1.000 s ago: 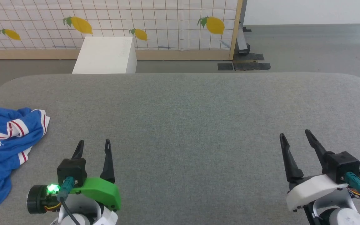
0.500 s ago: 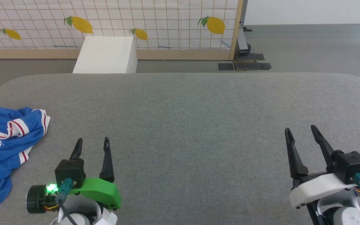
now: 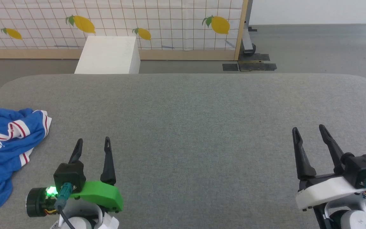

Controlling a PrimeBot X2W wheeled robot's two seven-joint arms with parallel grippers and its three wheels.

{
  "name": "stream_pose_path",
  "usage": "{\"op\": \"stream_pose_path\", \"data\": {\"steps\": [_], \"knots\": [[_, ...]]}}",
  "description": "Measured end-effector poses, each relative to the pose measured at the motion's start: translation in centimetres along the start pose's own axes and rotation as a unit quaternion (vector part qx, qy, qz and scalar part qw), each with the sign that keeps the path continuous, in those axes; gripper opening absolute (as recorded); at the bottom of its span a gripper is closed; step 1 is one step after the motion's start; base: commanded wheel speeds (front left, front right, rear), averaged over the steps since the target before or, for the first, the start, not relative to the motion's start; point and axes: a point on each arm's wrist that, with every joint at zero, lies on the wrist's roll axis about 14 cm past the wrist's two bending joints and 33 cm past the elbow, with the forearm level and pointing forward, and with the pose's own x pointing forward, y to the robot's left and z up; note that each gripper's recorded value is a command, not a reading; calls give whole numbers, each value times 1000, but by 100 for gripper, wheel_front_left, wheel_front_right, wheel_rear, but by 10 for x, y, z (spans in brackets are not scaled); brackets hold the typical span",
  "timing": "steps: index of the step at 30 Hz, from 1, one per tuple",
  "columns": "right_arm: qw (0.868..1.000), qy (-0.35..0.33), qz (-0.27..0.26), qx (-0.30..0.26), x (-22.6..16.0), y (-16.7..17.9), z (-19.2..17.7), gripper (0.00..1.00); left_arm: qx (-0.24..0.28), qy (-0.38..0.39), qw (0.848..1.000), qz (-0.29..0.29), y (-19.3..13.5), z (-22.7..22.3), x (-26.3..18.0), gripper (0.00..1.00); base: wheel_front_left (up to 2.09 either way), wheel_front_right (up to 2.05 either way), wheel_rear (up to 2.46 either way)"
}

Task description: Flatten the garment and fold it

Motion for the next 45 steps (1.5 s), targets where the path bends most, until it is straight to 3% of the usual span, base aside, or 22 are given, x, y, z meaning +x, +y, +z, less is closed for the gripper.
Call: {"op": "stream_pose_path", "data": {"steps": [45], "knots": [[999, -45, -2, 22, -4, 0, 11, 100, -17, -43, 999, 8, 0, 12, -3, 100, 0, 0, 0]]}}
